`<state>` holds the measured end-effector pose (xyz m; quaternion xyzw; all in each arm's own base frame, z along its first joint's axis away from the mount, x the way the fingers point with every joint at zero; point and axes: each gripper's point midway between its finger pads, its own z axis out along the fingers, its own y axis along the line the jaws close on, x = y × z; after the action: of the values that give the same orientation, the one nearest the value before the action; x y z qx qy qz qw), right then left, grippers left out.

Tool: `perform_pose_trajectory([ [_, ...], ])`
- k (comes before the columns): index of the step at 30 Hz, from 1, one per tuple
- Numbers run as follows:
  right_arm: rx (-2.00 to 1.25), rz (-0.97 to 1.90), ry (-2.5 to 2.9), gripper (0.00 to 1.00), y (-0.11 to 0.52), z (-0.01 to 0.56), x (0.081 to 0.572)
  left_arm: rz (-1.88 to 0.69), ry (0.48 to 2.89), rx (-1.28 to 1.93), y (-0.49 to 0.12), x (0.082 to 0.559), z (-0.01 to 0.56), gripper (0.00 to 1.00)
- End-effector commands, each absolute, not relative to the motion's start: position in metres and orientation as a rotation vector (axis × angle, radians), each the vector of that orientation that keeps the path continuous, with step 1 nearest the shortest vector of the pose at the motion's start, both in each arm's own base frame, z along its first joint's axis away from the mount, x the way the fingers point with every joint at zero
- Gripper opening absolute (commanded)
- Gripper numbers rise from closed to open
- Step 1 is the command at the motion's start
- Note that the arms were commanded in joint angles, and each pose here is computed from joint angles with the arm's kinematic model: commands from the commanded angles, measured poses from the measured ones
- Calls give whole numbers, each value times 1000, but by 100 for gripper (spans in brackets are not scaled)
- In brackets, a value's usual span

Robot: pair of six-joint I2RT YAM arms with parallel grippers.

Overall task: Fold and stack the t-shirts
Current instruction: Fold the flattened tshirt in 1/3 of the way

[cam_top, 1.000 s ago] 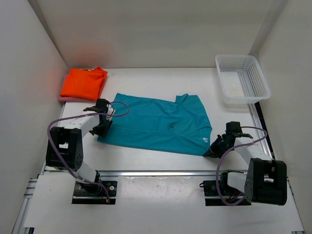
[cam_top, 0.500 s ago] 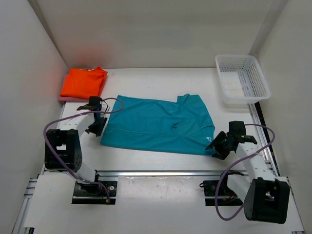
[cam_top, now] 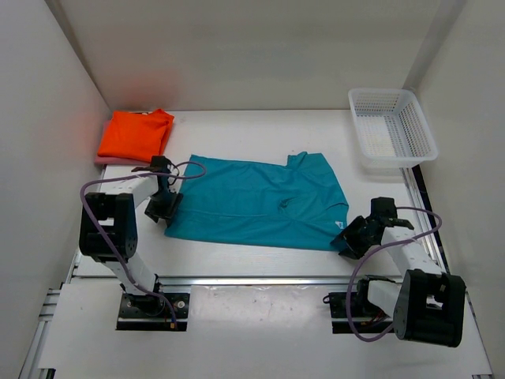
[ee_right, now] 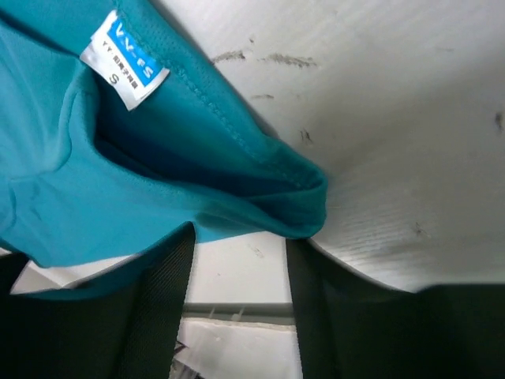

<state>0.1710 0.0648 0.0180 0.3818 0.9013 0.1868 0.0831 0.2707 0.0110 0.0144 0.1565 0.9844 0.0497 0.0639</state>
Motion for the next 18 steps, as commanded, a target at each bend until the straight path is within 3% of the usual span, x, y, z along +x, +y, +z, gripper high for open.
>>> perform_pose_trajectory([
  [1,1155,482,2709,44,57,-1,164,46,2966,468,-6,268,6,56],
  [3,1157,480,2704,29,55,0,164,36,2989,463,-7,265,0,48],
  [5,1180,467,2691,13,50,1,162,16,2994,470,-10,267,-2,31],
  [8,1177,462,2657,6,43,8,167,-45,3018,495,-14,260,-6,8],
  [10,1174,480,2648,0,43,14,169,-76,3008,497,-18,259,-1,0],
  [13,1157,492,2668,0,47,21,167,-109,3012,530,-17,244,8,0],
  [18,1157,486,2755,0,59,30,144,69,3015,668,8,212,24,0],
])
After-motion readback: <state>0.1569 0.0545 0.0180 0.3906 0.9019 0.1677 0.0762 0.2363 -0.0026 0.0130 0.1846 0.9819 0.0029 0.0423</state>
